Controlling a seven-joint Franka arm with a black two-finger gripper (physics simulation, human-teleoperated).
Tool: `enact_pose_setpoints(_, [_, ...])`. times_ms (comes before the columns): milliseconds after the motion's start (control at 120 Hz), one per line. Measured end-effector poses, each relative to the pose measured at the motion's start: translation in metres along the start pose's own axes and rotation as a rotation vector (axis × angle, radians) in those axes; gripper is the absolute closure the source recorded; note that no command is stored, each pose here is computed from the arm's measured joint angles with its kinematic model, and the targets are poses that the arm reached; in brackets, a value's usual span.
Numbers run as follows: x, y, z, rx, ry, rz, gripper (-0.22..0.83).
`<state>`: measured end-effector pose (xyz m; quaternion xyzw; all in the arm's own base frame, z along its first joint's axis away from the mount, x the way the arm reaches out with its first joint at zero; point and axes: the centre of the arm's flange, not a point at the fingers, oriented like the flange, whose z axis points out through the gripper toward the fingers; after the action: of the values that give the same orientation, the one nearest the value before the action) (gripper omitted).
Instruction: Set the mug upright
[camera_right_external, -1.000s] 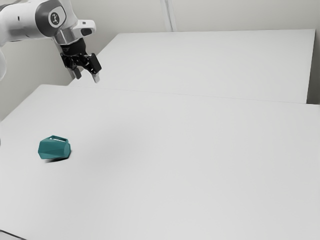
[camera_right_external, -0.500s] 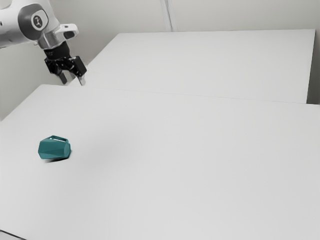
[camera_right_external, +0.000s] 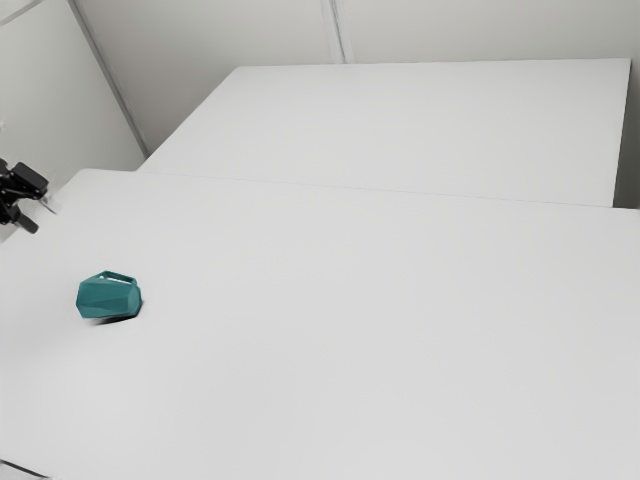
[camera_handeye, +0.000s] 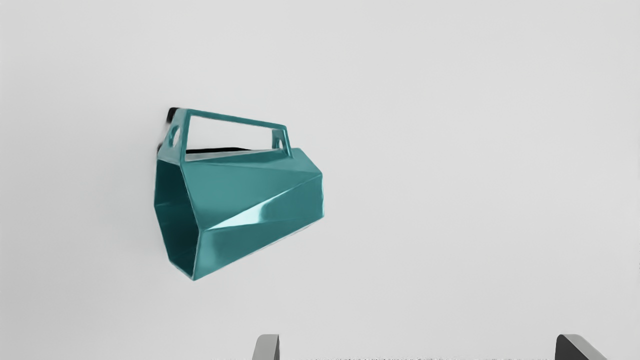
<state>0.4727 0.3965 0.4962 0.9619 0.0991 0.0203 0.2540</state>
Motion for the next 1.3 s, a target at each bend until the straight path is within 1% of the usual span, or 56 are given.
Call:
enact_pose_setpoints(108, [-0.005,-0.047,0.026,-0.072,-0.022,0.006,0.00])
enact_pose_setpoints(242, [-0.006,-0.086,0.061,-0.144,-0.042,0.031,0.00])
enact_pose_setpoints(367, [-0.003,-0.106,0.085,-0.176,-0.038,0.064,0.00])
enact_pose_setpoints(517, [-0.001,-0.126,0.107,-0.219,-0.006,0.088,0.00])
enact_pose_setpoints(700, [0.001,-0.142,0.129,-0.286,0.039,0.106,0.00])
enact_pose_setpoints(767, [-0.004,-0.144,0.145,-0.328,0.044,0.097,0.00])
enact_pose_setpoints(1092, [-0.012,-0.133,0.170,-0.436,0.091,0.111,0.00])
enact_pose_setpoints(1133, [-0.012,-0.132,0.171,-0.443,0.093,0.116,0.06])
enact_pose_setpoints(1242, [-0.011,-0.130,0.169,-0.447,0.102,0.134,0.35])
enact_pose_setpoints(1300, [-0.009,-0.129,0.168,-0.448,0.105,0.144,0.48])
